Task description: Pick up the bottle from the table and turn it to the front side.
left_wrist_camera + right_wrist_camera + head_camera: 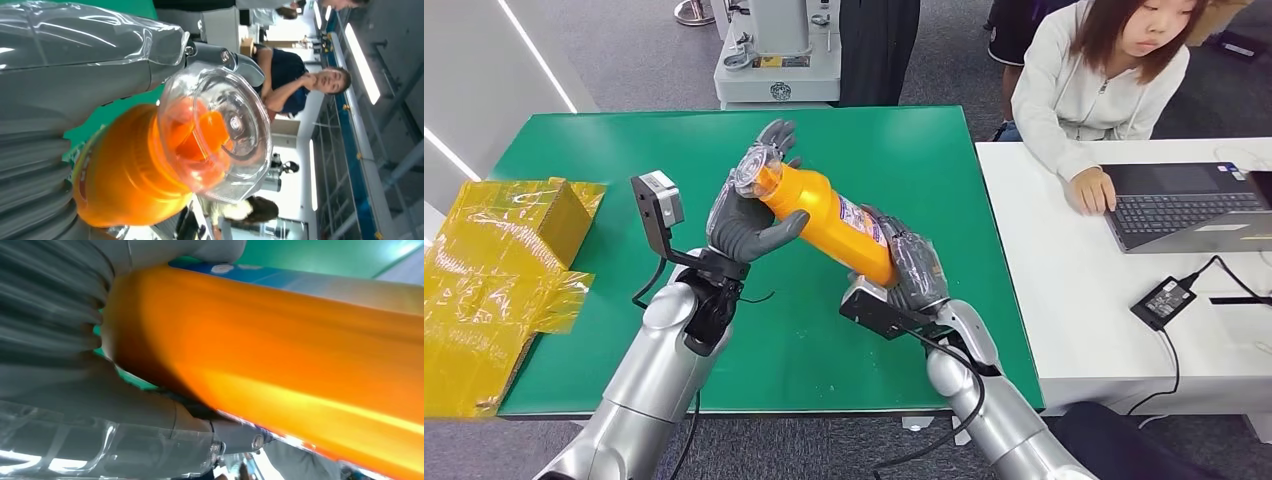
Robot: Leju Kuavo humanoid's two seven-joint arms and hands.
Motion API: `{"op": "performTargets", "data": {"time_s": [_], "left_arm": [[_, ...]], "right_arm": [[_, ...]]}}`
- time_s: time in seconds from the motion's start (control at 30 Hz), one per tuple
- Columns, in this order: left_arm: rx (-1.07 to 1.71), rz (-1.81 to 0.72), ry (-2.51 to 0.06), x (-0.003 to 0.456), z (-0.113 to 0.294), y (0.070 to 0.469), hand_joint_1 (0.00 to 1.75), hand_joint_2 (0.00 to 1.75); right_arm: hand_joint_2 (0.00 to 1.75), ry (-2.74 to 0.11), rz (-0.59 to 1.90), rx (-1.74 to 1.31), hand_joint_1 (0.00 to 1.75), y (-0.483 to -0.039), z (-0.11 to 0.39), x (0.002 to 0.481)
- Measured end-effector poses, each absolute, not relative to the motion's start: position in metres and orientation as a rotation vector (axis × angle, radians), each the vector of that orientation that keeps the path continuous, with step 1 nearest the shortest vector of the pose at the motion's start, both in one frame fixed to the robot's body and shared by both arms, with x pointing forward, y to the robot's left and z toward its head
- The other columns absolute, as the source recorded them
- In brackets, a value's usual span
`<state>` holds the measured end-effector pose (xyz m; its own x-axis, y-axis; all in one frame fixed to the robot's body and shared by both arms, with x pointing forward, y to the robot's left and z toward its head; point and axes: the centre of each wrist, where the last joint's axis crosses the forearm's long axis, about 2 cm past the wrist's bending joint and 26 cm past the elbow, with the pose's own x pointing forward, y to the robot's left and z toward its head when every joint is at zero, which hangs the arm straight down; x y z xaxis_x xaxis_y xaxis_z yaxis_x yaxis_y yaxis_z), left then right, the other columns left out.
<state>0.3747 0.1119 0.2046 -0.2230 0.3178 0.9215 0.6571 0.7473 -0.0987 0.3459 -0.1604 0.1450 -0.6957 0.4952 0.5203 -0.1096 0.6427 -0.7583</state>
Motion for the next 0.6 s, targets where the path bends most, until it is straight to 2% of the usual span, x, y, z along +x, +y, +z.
{"op": "performTargets", "data": {"time_s": [0.03, 0.6], "left_arm": [[-0.750, -0.374, -1.825, 0.374, 0.203, 0.113, 1.75, 1.75], [-0.794, -0.349, -1.809, 0.362, 0.200, 0.102, 1.75, 1.75]], "right_arm": [[1.75, -2.114, 1.041, -0.302, 1.75, -0.161, 0.144, 0.346], [1.75, -2.119, 0.981, -0.380, 1.75, -0.172, 0.141, 0.346]]}}
